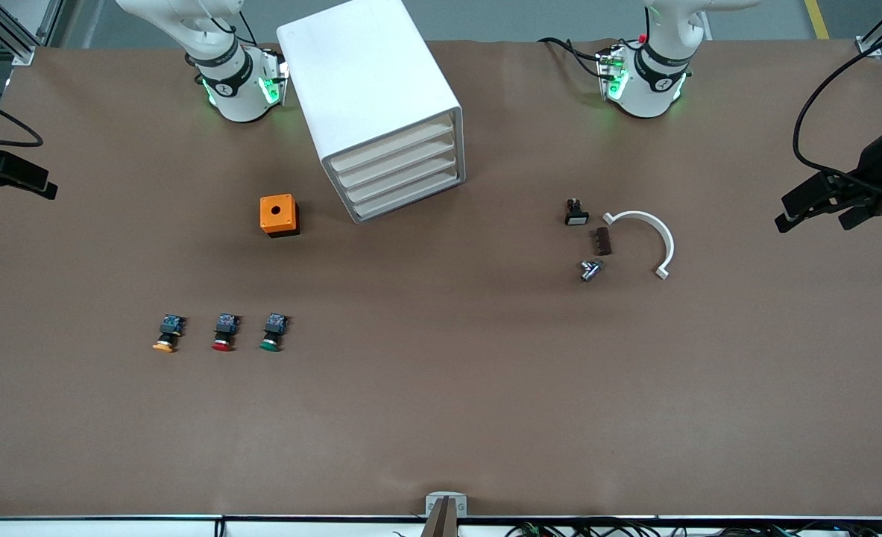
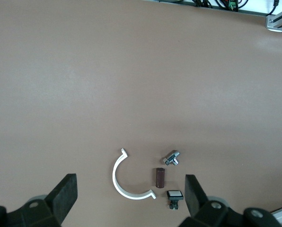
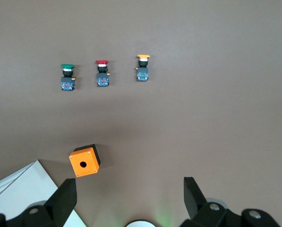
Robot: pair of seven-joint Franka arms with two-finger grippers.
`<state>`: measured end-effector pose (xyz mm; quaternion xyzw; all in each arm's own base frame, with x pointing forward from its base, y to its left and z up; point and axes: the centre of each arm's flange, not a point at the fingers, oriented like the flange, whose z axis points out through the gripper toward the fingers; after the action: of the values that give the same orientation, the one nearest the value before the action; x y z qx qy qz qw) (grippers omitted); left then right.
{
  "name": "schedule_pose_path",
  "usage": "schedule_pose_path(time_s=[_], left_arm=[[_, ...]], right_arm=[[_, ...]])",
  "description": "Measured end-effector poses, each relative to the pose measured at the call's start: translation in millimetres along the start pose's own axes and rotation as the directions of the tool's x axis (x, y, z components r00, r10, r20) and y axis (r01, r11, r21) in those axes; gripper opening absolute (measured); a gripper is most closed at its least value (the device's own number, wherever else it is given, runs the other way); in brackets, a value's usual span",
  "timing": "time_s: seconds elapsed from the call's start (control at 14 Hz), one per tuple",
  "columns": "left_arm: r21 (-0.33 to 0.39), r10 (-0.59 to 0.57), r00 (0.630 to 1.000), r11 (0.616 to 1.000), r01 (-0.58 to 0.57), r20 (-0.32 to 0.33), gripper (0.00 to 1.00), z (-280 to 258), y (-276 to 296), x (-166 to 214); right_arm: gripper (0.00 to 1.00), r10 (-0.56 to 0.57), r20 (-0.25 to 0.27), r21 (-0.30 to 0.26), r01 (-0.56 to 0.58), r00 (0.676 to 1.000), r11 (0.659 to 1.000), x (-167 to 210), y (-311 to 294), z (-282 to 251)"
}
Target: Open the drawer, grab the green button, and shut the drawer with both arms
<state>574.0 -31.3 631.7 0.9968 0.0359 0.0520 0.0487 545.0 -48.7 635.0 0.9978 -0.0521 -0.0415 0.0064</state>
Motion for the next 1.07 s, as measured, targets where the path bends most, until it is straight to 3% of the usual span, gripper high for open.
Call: schedule_pose_path(time_s=[0.14, 1.07], left_arm=[[0.000, 0.000, 1.000, 1.000, 0.000, 0.000, 1.00, 0.0, 0.0, 0.0], [0.000, 0.000, 1.000, 1.000, 0.000, 0.000, 1.00, 0.0, 0.0, 0.0]], right_arm=[[1.00, -0.002, -0.030, 0.003, 0.002, 1.000, 1.000, -8.5, 0.2, -1.2], [1.00, -0.042, -0.090, 0.017, 0.043, 0.995, 0.999, -15.5, -4.8, -8.3]])
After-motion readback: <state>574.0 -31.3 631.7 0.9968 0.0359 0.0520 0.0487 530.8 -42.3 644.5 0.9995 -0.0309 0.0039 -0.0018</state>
